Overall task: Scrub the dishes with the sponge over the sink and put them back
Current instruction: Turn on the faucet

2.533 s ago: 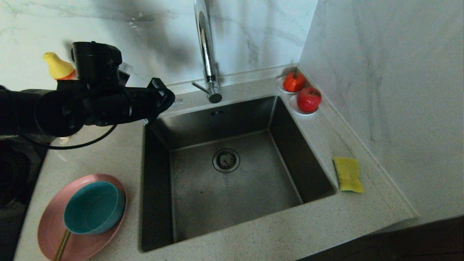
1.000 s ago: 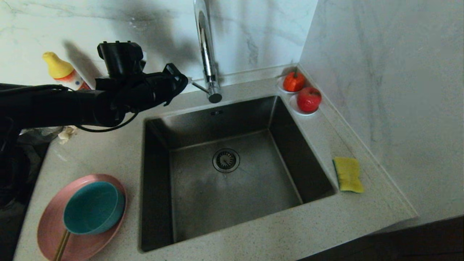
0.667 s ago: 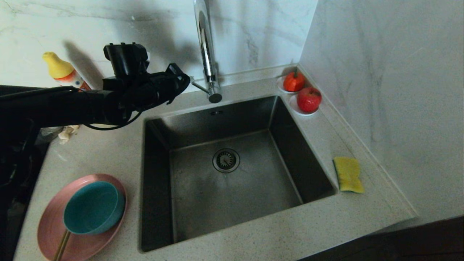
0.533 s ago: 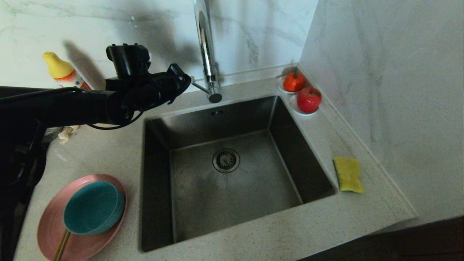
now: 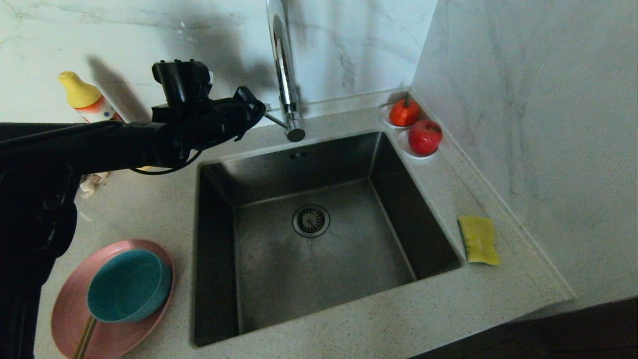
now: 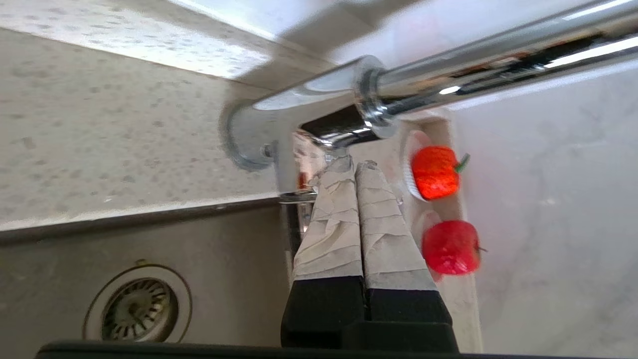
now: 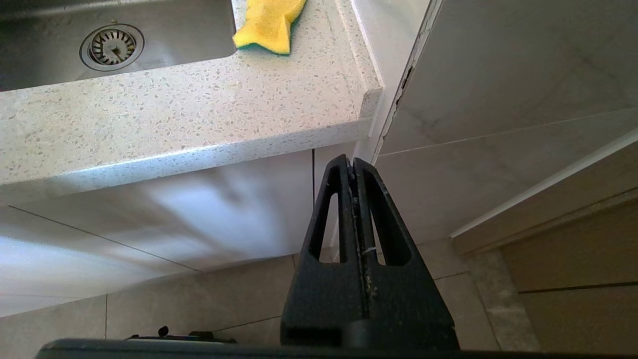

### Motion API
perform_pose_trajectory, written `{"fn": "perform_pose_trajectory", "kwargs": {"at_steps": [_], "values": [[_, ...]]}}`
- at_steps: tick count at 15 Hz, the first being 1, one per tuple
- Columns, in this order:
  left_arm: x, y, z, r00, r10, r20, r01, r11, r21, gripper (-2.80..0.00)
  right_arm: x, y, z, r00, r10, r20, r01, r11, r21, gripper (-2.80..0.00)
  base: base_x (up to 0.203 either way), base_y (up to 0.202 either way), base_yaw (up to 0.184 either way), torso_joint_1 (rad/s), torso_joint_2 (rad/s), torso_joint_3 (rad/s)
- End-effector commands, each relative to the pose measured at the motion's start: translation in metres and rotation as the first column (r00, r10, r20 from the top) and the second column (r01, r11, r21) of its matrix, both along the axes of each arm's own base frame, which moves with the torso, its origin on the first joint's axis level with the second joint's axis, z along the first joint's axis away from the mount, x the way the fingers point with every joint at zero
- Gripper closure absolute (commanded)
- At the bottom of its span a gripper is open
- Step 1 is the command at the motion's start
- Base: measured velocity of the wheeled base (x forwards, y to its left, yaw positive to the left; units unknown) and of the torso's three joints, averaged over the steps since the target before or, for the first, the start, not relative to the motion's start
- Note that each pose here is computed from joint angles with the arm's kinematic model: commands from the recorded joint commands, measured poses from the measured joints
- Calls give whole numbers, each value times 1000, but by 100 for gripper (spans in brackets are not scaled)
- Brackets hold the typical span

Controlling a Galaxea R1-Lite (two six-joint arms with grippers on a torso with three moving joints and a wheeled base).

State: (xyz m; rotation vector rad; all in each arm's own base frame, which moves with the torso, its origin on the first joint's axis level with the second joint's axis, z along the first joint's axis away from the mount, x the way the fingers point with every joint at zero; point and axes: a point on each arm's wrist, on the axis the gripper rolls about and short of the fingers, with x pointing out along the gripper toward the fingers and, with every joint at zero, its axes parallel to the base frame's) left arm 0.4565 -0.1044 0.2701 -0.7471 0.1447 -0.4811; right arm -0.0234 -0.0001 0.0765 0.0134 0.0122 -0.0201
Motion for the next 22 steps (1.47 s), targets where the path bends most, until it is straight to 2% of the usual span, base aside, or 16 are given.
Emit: {"fn": "perform_pose_trajectory", "kwargs": {"at_steps": [1,22], "values": [[1,1,1,1000,-12,6,12,1000,-6,0,0,0,0,1000,0,0,0,1000,0,0,0,0,0,0,0,0],[-17,1,0,998,-56,-38,56,998,0,0,0,0,0,1000,0,0,0,1000,0,0,0,0,0,0,0,0]]}}
